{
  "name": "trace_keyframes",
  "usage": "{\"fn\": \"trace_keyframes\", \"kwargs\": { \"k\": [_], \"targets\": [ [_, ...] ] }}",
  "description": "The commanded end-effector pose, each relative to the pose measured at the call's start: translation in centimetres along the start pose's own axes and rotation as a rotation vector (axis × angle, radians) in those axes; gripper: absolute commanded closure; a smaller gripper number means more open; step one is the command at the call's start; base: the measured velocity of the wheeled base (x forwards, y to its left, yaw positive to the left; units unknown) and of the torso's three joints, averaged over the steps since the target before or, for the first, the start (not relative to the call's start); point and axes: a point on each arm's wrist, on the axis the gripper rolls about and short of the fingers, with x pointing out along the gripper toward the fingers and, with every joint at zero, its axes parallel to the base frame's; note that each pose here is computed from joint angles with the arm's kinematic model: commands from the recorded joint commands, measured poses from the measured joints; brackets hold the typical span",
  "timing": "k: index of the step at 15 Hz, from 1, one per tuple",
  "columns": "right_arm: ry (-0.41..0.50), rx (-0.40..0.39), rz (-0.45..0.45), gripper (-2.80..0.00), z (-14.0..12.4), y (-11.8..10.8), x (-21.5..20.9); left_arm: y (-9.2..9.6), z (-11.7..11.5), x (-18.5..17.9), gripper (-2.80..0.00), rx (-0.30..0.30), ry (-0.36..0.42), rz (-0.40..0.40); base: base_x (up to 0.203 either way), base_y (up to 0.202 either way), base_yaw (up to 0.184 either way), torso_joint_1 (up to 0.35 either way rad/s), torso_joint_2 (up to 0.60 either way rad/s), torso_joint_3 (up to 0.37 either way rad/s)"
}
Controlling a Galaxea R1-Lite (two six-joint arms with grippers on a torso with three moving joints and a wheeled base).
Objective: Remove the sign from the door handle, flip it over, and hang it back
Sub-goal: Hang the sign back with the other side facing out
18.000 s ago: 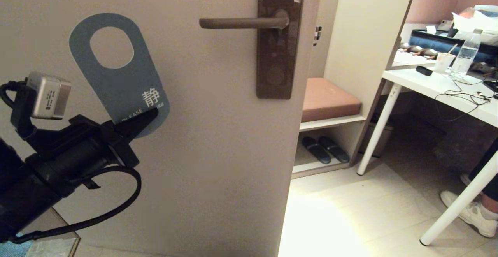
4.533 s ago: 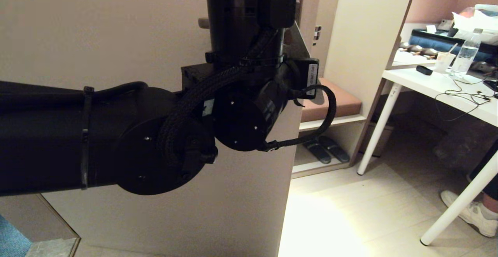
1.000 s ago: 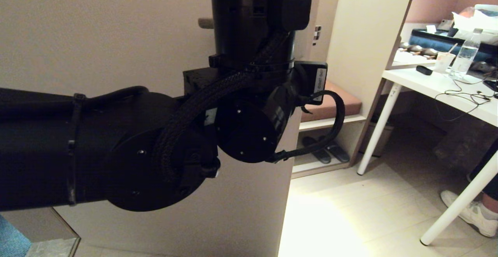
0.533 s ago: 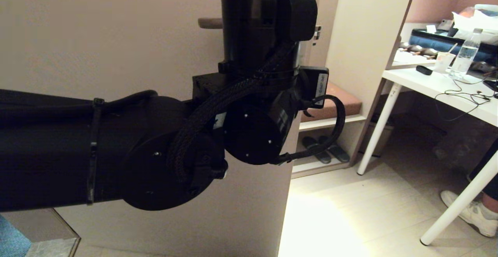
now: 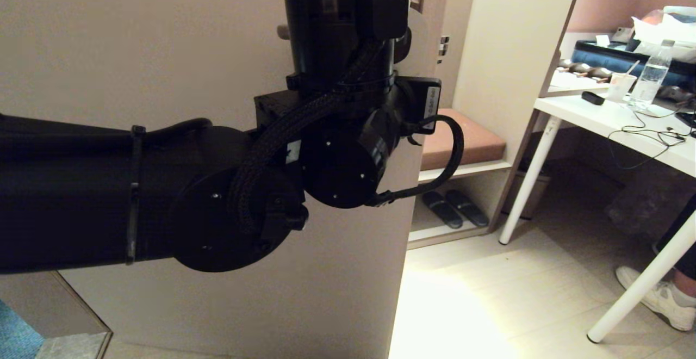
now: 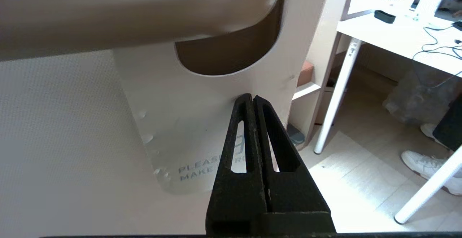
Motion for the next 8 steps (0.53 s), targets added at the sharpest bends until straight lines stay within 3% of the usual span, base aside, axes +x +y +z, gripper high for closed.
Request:
{"fn": "trace_keyframes", "kwargs": {
  "k": [1, 8],
  "targets": [
    [0.000, 0.000, 0.000, 0.00, 0.01, 0.00, 0.01, 0.02, -0.03, 0.08, 0.00, 0.001, -0.001, 0.005, 0.000, 0.000, 0.000, 0.000, 0.00, 0.000],
    [0.000, 0.000, 0.000, 0.00, 0.01, 0.00, 0.01, -0.11, 0.01, -0.19, 0.00, -0.002, -0.001, 0.003, 0.000, 0.000, 0.000, 0.000, 0.00, 0.000]
  ]
}}
